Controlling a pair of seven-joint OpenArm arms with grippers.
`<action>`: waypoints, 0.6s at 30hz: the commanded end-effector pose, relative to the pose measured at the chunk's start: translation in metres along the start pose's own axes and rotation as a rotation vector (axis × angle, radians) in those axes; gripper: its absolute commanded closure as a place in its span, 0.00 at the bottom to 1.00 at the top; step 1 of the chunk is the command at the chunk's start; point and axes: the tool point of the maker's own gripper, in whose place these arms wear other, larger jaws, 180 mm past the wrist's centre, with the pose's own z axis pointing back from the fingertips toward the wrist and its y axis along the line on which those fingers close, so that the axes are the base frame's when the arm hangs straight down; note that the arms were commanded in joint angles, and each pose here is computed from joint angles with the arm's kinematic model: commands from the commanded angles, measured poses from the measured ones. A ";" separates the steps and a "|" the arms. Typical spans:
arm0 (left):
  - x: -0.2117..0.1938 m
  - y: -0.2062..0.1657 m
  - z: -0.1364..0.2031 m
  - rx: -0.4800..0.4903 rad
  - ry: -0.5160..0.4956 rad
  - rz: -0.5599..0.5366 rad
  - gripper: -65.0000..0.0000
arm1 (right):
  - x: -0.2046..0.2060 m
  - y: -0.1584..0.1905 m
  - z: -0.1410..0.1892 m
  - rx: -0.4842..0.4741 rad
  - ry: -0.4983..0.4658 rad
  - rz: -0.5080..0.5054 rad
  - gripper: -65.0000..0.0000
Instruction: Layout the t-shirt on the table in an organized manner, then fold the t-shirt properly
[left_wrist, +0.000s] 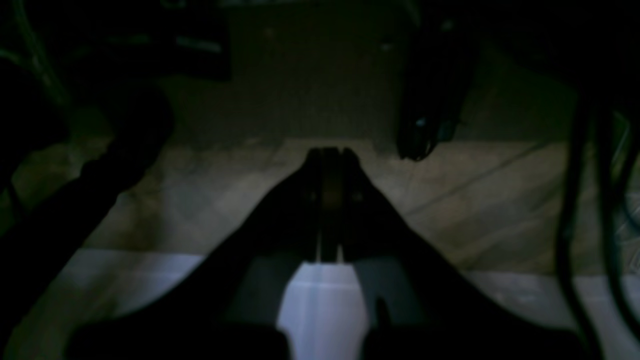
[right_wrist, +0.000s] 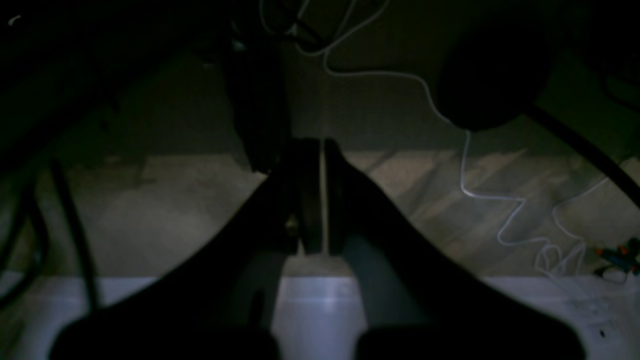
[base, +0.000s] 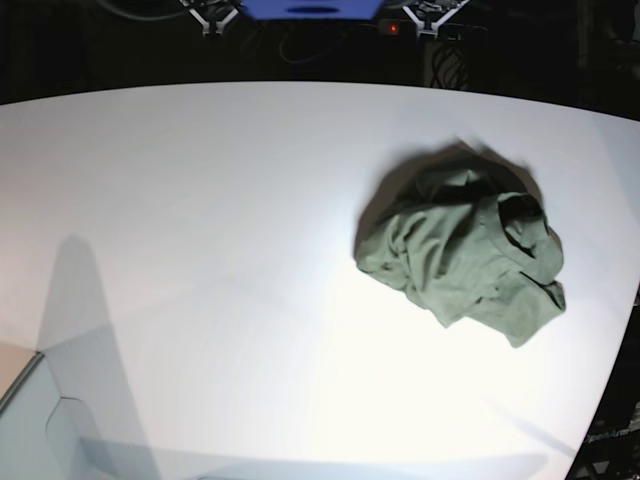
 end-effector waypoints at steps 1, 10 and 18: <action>-0.006 0.000 0.000 -0.002 0.007 0.002 1.00 | -0.004 -0.005 0.001 -0.001 -0.003 -0.002 1.00; -0.007 0.010 0.015 0.007 -0.146 -0.020 1.00 | -0.026 -0.026 0.014 -0.032 -0.041 0.014 1.00; -0.007 0.020 0.044 0.009 -0.264 -0.028 1.00 | -0.025 -0.042 0.056 -0.054 -0.194 0.050 1.00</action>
